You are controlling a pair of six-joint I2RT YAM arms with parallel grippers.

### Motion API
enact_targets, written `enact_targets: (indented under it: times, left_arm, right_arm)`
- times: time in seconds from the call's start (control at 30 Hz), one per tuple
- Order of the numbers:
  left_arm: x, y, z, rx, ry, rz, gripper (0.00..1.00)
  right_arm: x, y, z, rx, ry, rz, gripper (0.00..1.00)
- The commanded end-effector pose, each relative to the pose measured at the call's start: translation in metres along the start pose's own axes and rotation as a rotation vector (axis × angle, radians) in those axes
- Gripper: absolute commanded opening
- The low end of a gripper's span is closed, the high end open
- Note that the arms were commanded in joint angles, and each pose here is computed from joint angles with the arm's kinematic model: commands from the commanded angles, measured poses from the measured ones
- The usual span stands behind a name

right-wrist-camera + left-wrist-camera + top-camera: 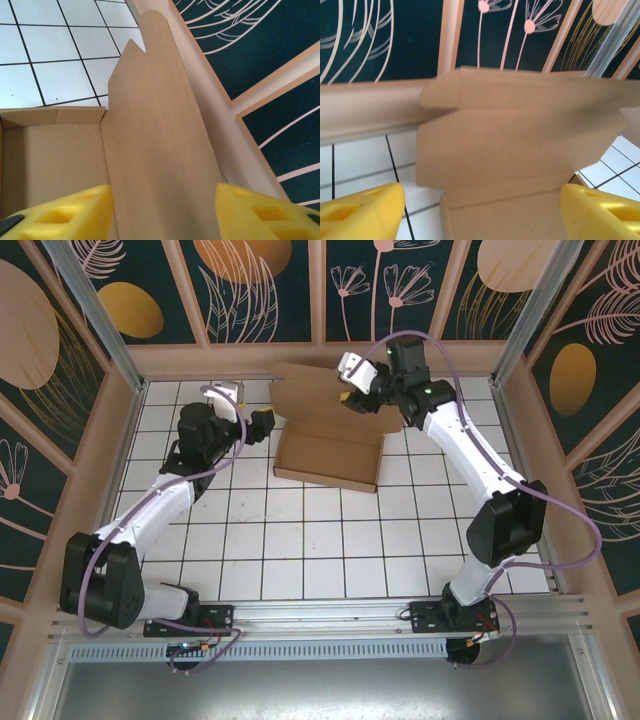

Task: Fold the paper box

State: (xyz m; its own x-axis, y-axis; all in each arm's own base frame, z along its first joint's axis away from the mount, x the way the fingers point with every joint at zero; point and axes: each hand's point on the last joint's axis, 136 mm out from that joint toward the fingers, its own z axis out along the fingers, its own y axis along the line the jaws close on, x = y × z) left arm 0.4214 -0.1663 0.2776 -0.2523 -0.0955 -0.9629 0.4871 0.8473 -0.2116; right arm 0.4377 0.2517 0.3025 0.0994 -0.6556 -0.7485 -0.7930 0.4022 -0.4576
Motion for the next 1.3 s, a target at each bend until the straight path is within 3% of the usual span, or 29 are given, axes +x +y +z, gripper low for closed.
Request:
enact_targets:
  times: [0.0, 0.13, 0.23, 0.43, 0.73, 1.0, 1.27]
  left_arm:
    - [-0.027, 0.012, 0.009, 0.028, -0.057, 0.082, 0.76]
    - [-0.036, 0.049, 0.019, -0.004, -0.12, 0.021, 0.74]
    - [-0.037, 0.056, 0.028, 0.108, -0.162, 0.028, 0.73]
    - [-0.016, 0.068, 0.046, 0.272, -0.216, 0.139, 0.72]
    - [0.027, 0.081, 0.094, 0.49, -0.045, 0.235, 0.76]
    - [0.033, 0.092, 0.123, 0.568, 0.009, 0.281, 0.76]
    - [0.047, 0.084, 0.126, 0.663, 0.044, 0.273, 0.71]
  right_arm:
    - [-0.005, -0.024, -0.031, 0.053, -0.209, 0.159, 0.58]
    - [0.028, -0.063, -0.1, 0.303, -0.507, 0.295, 0.66]
    - [0.059, -0.056, -0.118, 0.292, -0.624, 0.309, 0.63]
    - [0.119, -0.04, -0.1, 0.227, -0.585, 0.352, 0.6]
    - [0.167, -0.027, -0.043, 0.054, -0.458, 0.394, 0.6]
    - [0.191, -0.034, -0.015, 0.026, -0.39, 0.395, 0.59]
    - [0.199, -0.035, 0.003, -0.037, -0.384, 0.421, 0.54]
